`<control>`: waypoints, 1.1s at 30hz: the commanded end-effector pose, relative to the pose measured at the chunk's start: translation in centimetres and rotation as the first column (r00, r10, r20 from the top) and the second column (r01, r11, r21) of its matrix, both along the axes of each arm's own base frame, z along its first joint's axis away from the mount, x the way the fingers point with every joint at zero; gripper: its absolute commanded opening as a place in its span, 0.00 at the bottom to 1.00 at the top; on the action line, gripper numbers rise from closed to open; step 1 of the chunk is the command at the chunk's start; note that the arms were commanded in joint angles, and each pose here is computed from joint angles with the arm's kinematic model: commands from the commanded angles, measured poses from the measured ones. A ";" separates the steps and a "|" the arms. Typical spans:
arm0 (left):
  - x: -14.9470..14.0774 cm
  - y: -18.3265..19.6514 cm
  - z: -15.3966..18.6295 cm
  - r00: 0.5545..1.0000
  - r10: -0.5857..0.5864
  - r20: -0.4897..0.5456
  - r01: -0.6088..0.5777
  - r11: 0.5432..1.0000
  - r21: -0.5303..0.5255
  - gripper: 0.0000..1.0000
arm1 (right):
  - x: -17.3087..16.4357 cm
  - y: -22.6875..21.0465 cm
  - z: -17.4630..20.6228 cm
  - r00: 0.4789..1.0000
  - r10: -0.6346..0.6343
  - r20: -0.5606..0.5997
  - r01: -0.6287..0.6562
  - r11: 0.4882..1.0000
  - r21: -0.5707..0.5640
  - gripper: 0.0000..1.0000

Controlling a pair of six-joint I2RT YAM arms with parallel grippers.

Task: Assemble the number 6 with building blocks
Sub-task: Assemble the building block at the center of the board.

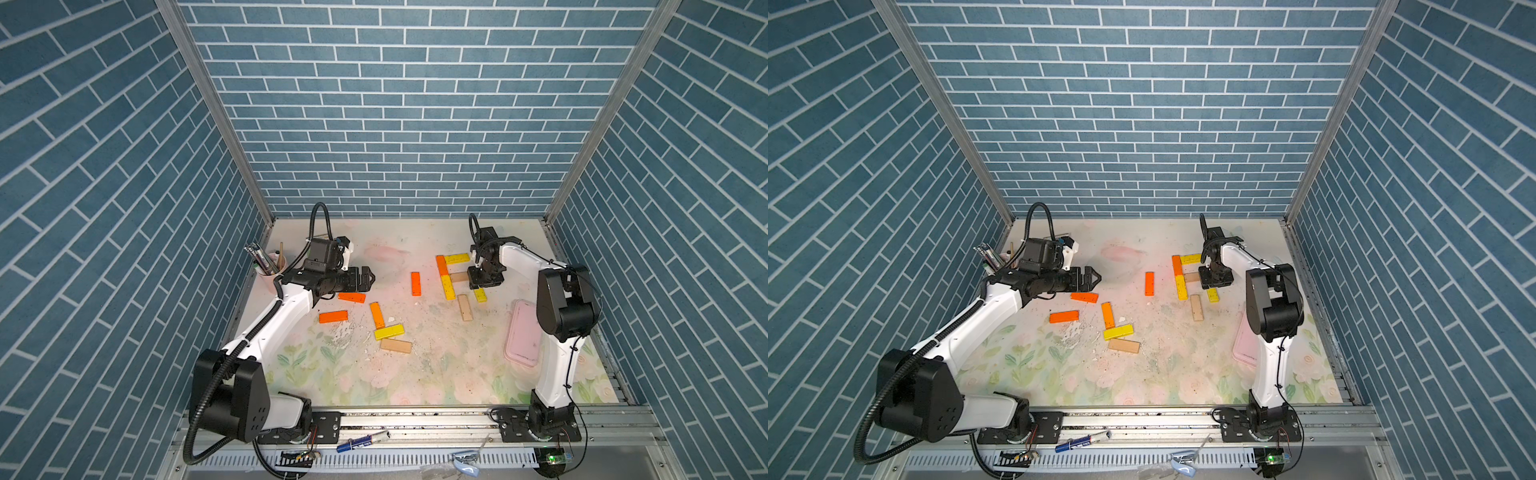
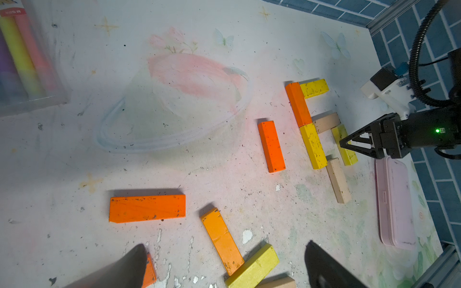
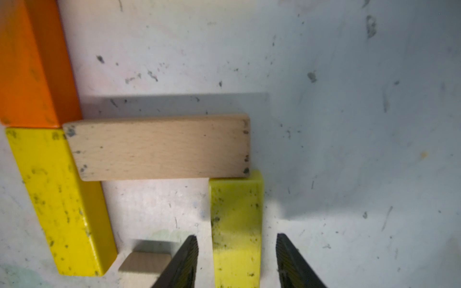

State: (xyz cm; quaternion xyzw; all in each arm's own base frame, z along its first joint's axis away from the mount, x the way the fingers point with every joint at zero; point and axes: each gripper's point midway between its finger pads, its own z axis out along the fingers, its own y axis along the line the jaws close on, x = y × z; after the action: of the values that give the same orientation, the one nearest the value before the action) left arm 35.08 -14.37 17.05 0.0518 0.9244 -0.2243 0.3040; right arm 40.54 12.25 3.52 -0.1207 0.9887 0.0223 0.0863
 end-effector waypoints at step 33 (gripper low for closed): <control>0.5 0.0 0.6 1.000 0.004 0.016 -0.004 1.000 0.007 0.99 | -1.0 1.0 -1.3 0.997 0.053 -0.057 -0.053 0.999 0.002 0.32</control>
State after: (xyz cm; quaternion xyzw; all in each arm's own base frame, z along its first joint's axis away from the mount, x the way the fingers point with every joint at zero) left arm 35.08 -14.37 17.02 0.0518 0.9246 -0.2242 0.3037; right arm 40.11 12.76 3.07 -0.1267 0.9886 0.0252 0.0768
